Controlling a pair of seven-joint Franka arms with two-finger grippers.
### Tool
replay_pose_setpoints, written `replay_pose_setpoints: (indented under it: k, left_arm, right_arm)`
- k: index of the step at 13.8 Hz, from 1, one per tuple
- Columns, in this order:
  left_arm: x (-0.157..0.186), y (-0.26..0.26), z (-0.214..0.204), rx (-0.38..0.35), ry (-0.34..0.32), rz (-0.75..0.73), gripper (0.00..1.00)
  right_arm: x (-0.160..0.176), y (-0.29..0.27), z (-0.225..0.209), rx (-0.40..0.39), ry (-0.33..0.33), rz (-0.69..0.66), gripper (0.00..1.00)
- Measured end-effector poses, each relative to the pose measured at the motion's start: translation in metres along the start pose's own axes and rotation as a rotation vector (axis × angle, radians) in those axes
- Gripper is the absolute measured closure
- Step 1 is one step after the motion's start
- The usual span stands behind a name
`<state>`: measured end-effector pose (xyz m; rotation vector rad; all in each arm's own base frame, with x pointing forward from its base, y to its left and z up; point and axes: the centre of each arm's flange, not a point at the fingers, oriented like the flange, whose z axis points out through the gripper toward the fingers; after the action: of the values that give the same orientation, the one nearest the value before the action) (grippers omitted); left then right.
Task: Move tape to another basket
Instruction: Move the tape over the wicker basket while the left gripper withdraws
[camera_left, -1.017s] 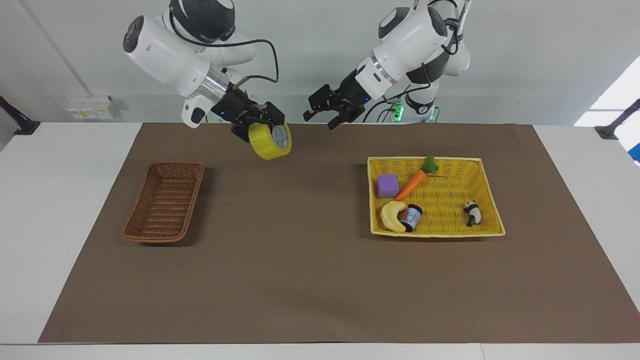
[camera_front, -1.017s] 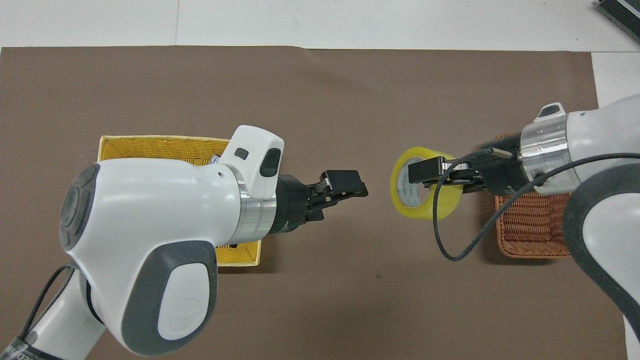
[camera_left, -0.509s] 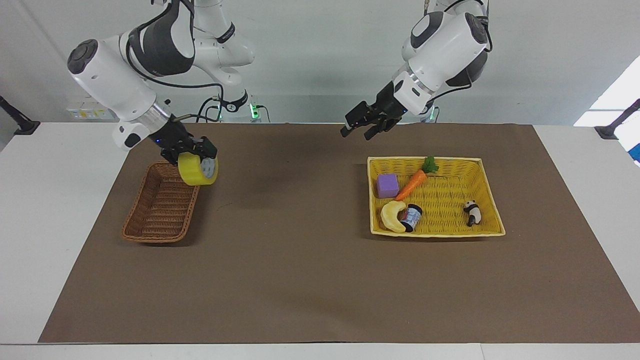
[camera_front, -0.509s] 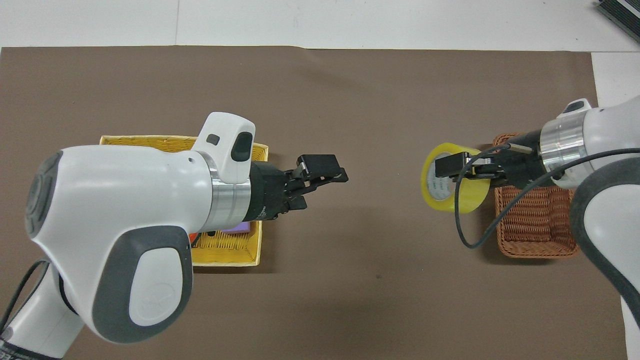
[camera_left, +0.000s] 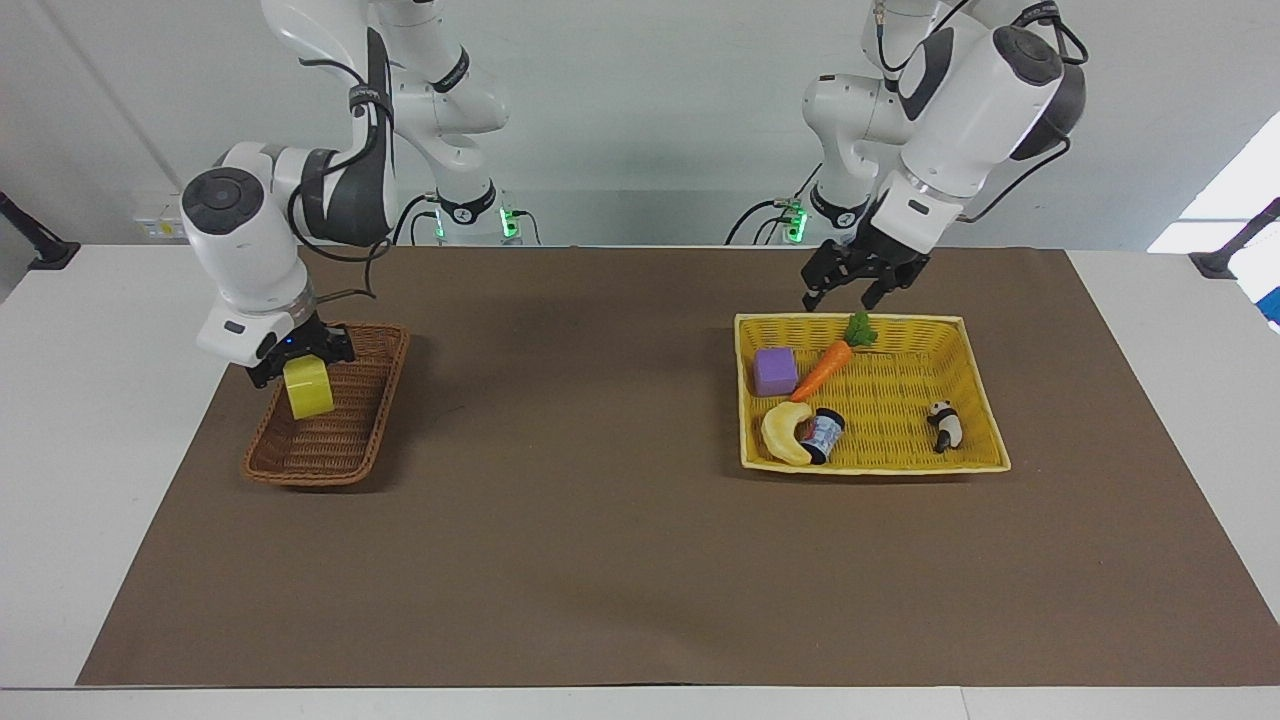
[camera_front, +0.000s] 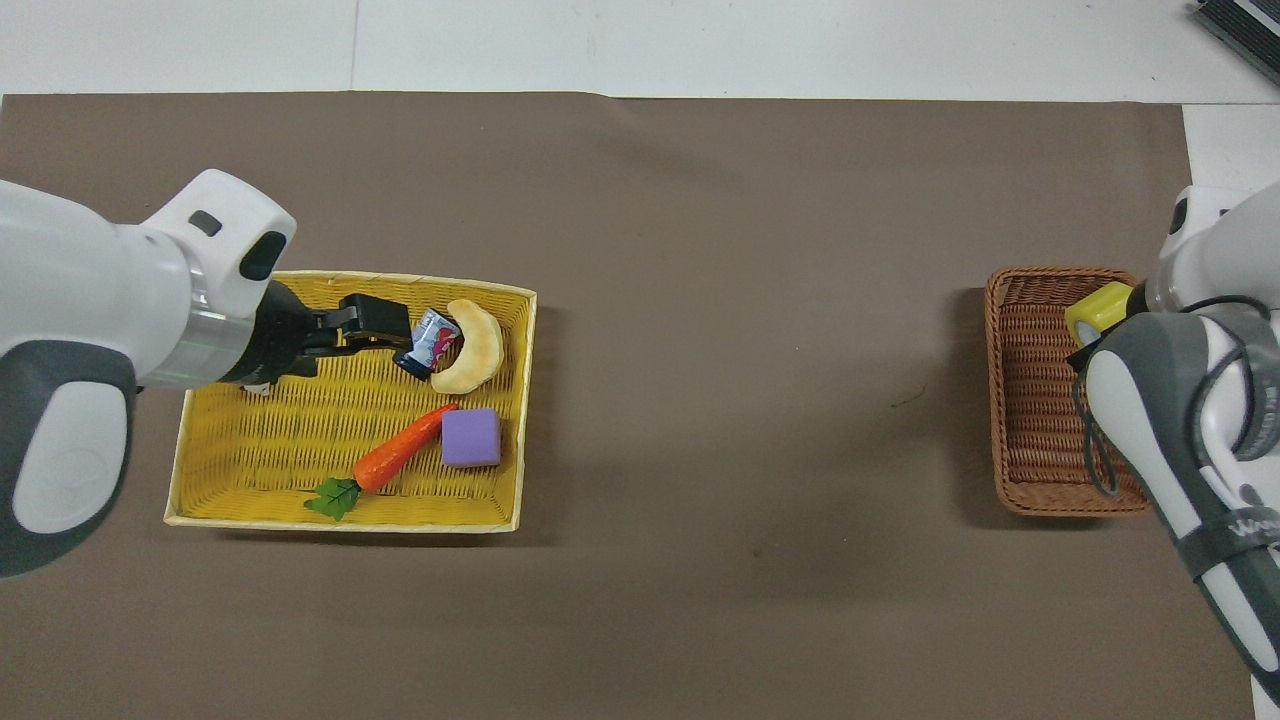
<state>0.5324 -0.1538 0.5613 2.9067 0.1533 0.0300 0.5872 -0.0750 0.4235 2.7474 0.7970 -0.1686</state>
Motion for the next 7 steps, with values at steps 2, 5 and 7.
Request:
replay_pose_setpoints:
  k: [2, 5, 7]
  left_arm:
    - [0.014, -0.044, -0.010, 0.015, 0.000, 0.064, 0.00]
    - [0.024, -0.096, -0.035, 0.070, -0.013, 0.153, 0.00]
    - [0.021, -0.103, -0.054, 0.143, -0.049, 0.181, 0.00]
  right_arm:
    - [0.002, -0.008, 0.024, -0.090, -0.004, -0.080, 1.00]
    - [0.002, -0.019, 0.046, -0.130, -0.031, -0.124, 1.00]
    - [0.003, -0.028, 0.057, -0.153, -0.039, -0.106, 1.00]
